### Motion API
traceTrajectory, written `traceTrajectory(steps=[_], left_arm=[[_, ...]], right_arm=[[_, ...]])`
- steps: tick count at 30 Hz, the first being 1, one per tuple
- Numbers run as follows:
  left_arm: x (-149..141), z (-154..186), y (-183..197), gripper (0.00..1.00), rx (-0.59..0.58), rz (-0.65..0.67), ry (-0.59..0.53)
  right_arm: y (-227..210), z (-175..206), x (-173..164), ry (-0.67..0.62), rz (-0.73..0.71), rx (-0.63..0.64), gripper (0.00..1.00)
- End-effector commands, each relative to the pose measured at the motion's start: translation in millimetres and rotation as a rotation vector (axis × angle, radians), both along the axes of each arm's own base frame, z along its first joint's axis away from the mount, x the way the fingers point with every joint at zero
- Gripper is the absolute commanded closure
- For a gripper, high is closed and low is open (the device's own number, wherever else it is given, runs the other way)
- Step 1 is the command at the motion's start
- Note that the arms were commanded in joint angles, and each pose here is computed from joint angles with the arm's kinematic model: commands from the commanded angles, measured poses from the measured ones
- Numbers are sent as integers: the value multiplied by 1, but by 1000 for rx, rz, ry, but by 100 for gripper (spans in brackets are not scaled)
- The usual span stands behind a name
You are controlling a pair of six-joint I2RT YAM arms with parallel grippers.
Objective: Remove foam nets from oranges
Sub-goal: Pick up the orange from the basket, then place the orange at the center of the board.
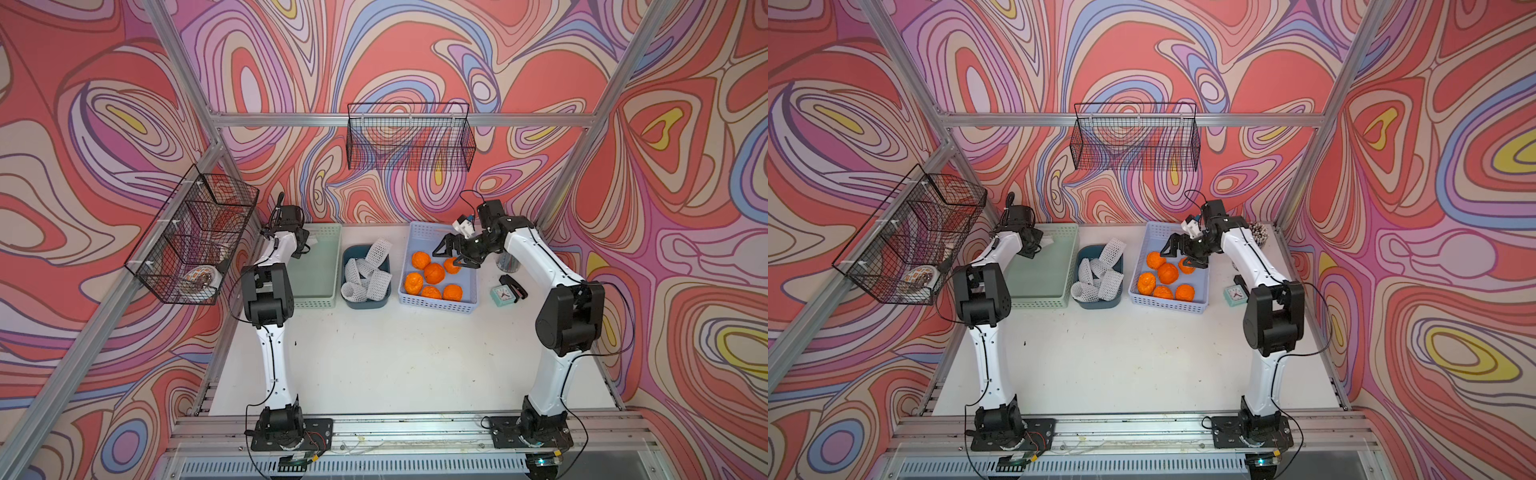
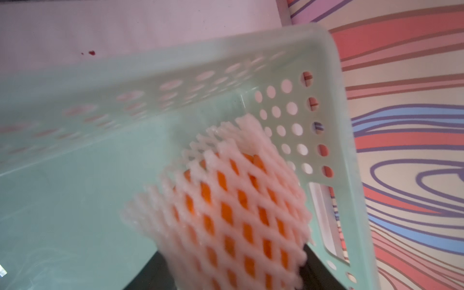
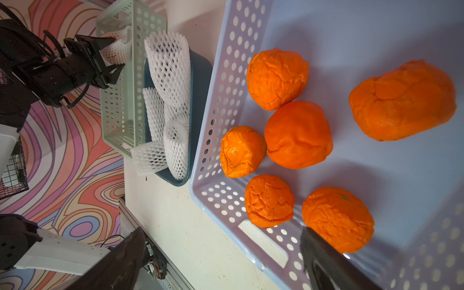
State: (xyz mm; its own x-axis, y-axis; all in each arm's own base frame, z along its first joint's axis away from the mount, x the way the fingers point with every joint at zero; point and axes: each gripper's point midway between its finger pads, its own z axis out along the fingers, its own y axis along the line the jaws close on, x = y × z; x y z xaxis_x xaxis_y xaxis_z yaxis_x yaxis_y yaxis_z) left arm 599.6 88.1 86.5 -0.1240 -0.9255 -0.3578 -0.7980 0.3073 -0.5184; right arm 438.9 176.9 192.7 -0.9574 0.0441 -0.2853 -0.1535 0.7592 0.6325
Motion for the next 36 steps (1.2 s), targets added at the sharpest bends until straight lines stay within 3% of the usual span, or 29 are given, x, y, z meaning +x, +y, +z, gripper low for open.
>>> traceTrajectory(steps=[1, 13, 21, 26, 36], left_arm=[[-12, 22, -16, 40, 4, -59, 17], [-57, 61, -79, 41, 72, -263, 53], [-112, 106, -100, 42, 113, -330, 45], [-162, 129, -124, 42, 124, -406, 64], [-294, 127, -184, 41, 70, -497, 125]], right_arm=[[2, 6, 3, -24, 16, 6, 2], [-2, 22, -1, -83, 13, -14, 2], [-1, 32, -13, -105, 26, 12, 2], [-3, 35, -25, -106, 22, 9, 2], [-5, 43, -65, -133, 43, 40, 2]])
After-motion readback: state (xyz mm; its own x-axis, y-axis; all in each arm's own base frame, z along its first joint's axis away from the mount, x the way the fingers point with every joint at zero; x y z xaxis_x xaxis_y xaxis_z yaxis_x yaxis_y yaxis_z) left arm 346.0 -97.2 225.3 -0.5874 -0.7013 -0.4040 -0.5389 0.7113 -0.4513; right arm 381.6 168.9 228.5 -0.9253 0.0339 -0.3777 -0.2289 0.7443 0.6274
